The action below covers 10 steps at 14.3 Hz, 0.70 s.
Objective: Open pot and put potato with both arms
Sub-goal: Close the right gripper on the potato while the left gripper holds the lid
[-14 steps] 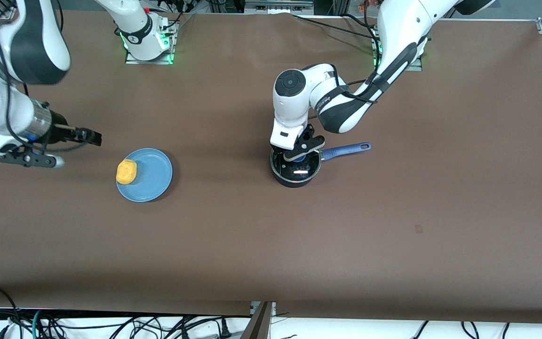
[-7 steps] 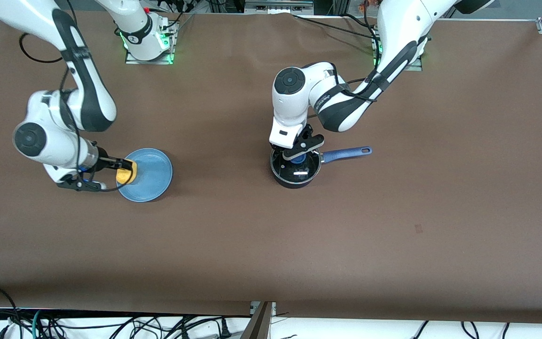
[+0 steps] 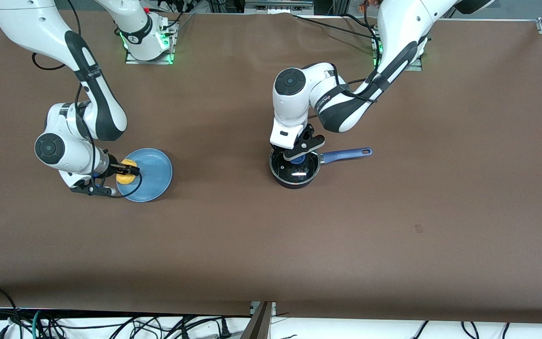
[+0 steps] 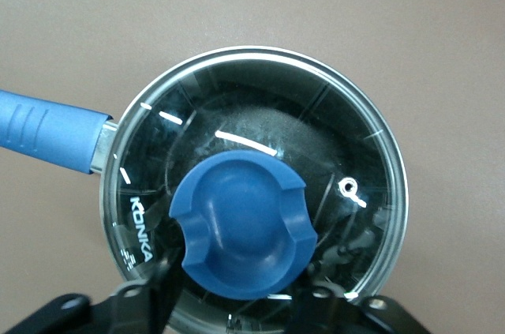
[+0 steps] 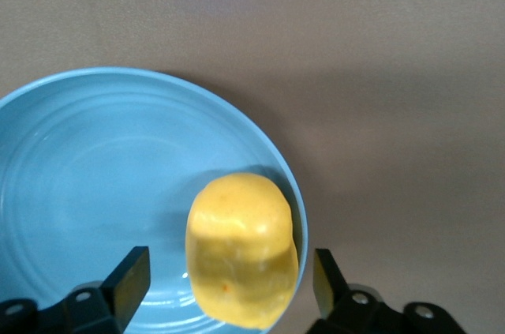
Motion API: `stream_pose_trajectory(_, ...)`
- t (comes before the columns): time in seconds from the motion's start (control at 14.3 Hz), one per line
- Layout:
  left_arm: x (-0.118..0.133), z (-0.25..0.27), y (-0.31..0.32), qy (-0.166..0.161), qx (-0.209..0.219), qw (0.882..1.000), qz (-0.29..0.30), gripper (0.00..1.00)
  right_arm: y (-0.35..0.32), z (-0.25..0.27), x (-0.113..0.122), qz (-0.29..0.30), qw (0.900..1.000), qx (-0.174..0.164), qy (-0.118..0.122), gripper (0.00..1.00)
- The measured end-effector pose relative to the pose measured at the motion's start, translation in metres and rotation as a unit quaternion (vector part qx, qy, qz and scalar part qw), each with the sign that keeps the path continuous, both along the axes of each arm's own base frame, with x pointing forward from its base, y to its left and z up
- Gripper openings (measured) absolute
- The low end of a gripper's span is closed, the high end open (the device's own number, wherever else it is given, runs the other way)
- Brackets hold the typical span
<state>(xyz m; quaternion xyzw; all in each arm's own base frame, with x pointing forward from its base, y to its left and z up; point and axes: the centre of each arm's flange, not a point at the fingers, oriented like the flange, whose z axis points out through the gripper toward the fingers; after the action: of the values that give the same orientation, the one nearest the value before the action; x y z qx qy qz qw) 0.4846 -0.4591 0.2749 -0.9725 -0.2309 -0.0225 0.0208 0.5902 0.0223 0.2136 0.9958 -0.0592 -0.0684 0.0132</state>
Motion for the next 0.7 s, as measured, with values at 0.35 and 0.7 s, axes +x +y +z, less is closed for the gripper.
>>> stream_pose_trajectory(0.35,0.006,0.0,0.005,-0.001,0.0,1.0,0.006,0.78,0.0,-0.011,0.0,0.0,1.0,0.0,0.002,0.83)
stream_pose_trajectory(0.7,0.01,0.003,0.007,-0.004,-0.003,1.0,0.01,0.81,0.0,-0.013,-0.001,0.0,1.0,0.0,0.004,0.68)
